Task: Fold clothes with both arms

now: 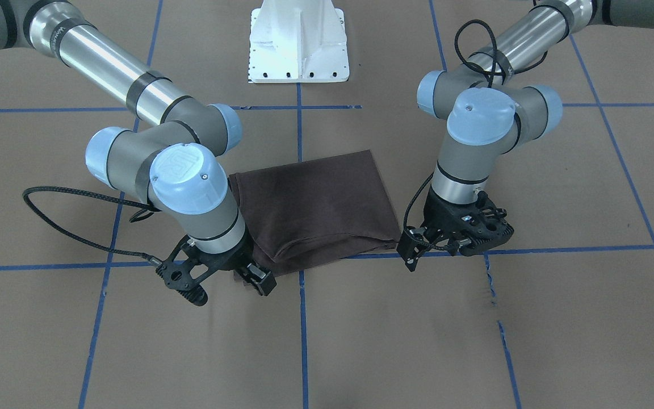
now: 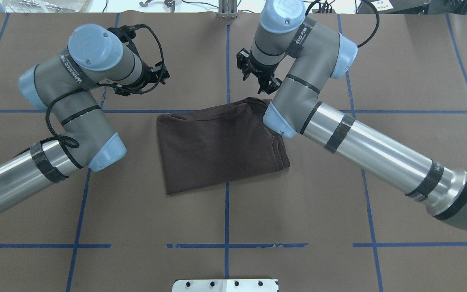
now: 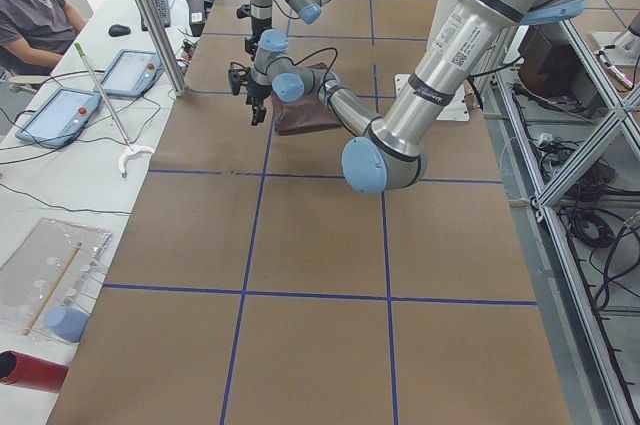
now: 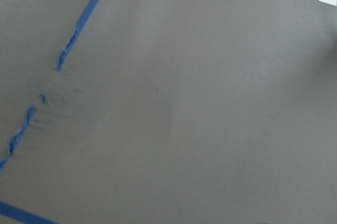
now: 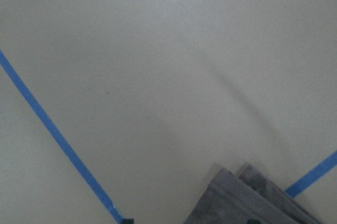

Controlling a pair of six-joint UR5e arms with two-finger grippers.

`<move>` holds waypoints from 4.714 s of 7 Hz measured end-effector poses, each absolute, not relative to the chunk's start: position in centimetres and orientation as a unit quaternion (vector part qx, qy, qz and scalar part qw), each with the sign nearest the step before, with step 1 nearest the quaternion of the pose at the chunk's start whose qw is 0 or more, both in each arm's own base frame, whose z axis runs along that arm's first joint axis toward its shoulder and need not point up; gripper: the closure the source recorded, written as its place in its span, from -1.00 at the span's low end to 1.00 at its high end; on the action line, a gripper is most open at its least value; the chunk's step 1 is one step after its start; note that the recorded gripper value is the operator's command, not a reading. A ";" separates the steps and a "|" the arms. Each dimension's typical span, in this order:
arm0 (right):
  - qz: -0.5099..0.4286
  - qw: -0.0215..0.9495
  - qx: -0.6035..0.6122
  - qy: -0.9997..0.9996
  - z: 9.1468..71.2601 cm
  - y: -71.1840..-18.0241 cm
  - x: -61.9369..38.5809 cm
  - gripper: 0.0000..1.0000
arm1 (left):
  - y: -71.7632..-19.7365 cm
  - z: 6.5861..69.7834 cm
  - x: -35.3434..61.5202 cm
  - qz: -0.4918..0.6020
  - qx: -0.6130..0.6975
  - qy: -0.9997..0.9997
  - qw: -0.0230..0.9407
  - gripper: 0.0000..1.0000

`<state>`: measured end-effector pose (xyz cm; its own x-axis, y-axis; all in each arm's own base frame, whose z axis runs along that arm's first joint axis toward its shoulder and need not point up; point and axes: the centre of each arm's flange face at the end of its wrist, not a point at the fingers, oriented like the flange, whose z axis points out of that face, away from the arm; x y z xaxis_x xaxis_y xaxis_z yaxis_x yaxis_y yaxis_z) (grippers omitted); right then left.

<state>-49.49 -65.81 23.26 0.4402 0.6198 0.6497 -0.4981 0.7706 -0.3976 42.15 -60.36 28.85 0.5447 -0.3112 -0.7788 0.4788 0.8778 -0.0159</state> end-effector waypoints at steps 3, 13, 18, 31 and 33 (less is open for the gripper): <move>0.276 0.874 -0.037 -0.399 30.4 -69.0 -39.6 -1.00 | -60.1 30.5 35.9 -0.157 0.108 0.432 0.882 -1.00; -0.018 0.932 0.047 -0.358 63.5 -52.1 8.4 -1.00 | -54.9 61.5 -2.5 0.169 0.192 0.302 0.918 -1.00; -0.007 0.927 0.027 -0.374 64.7 -50.1 8.2 -1.00 | -51.9 60.7 -3.4 0.130 0.096 0.327 0.931 -1.00; 0.073 0.918 -0.013 -0.391 64.4 -45.1 7.2 -1.00 | -50.5 62.2 -4.2 0.059 0.054 0.364 0.928 -1.00; 0.069 0.918 -0.010 -0.391 64.2 -45.2 7.1 -1.00 | -50.5 62.3 -4.2 0.034 0.044 0.366 0.929 -1.00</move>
<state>7.11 -45.22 64.20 0.6842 0.1342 0.7169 -0.1182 0.9903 -0.0725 -4.20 -50.47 62.30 0.7302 0.0947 -0.6766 -0.0310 0.9939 0.1056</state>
